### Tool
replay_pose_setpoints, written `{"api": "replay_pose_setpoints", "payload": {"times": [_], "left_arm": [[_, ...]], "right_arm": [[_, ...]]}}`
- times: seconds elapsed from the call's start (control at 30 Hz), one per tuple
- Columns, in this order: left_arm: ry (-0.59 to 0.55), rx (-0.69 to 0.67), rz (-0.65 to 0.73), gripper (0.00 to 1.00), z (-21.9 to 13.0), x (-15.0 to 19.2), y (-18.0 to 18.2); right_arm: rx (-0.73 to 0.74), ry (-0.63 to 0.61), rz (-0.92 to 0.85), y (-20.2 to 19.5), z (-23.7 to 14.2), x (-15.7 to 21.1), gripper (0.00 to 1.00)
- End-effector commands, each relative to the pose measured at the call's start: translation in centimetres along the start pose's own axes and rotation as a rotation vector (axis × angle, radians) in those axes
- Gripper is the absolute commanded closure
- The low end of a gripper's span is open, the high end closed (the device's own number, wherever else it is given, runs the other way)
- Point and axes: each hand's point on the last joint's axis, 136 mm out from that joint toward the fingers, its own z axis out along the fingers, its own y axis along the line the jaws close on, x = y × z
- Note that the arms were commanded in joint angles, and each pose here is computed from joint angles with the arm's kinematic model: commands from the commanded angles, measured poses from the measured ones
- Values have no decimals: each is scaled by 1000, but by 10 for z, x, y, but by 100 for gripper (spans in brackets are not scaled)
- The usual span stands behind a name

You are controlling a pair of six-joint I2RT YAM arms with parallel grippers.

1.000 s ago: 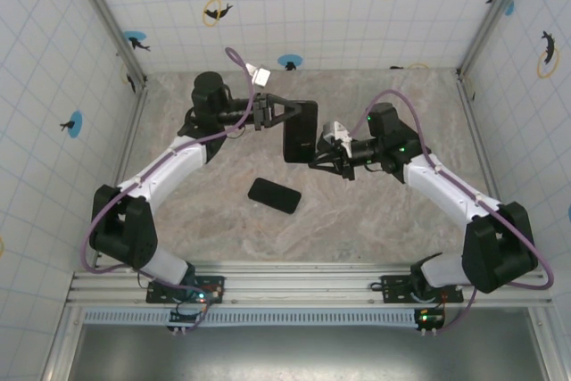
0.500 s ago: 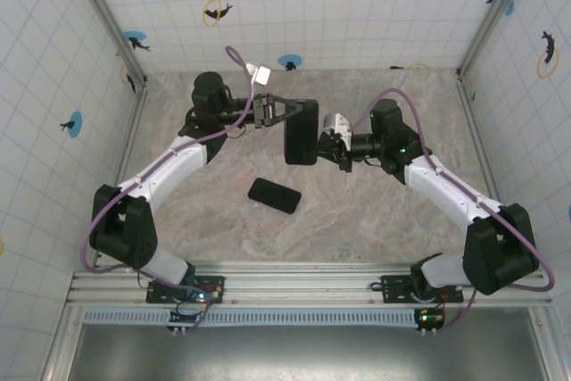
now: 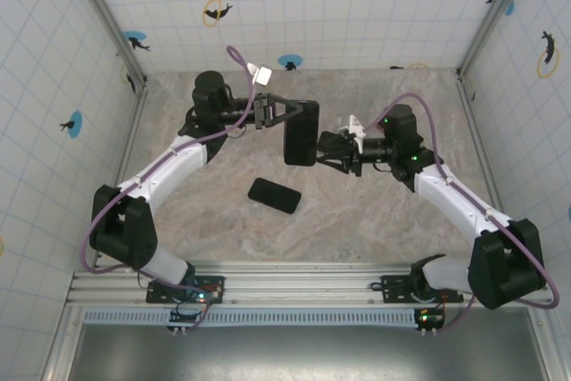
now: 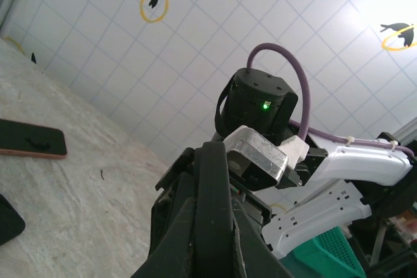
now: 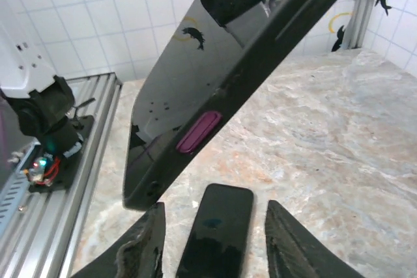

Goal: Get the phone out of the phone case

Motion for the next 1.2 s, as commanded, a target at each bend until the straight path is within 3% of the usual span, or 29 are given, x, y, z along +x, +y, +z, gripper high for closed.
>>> {"api": "replay_pose_setpoints", "payload": {"times": [0.0, 0.23, 0.7, 0.93, 1.17], "left_arm": [[-37, 28, 151, 100, -4, -23, -27], [-46, 31, 158, 100, -5, -25, -30], [-49, 33, 97, 100, -4, -24, -27], [-52, 2, 36, 100, -4, -23, -19], [-62, 19, 12, 100, -5, -21, -22]], "right_arm": [[-112, -64, -9, 22, -2, -16, 54], [-167, -43, 7, 20, 10, -14, 53], [-192, -37, 9, 19, 16, -16, 81], [-150, 30, -45, 16, 21, -6, 88], [-93, -2, -69, 5, 22, -22, 91]]}}
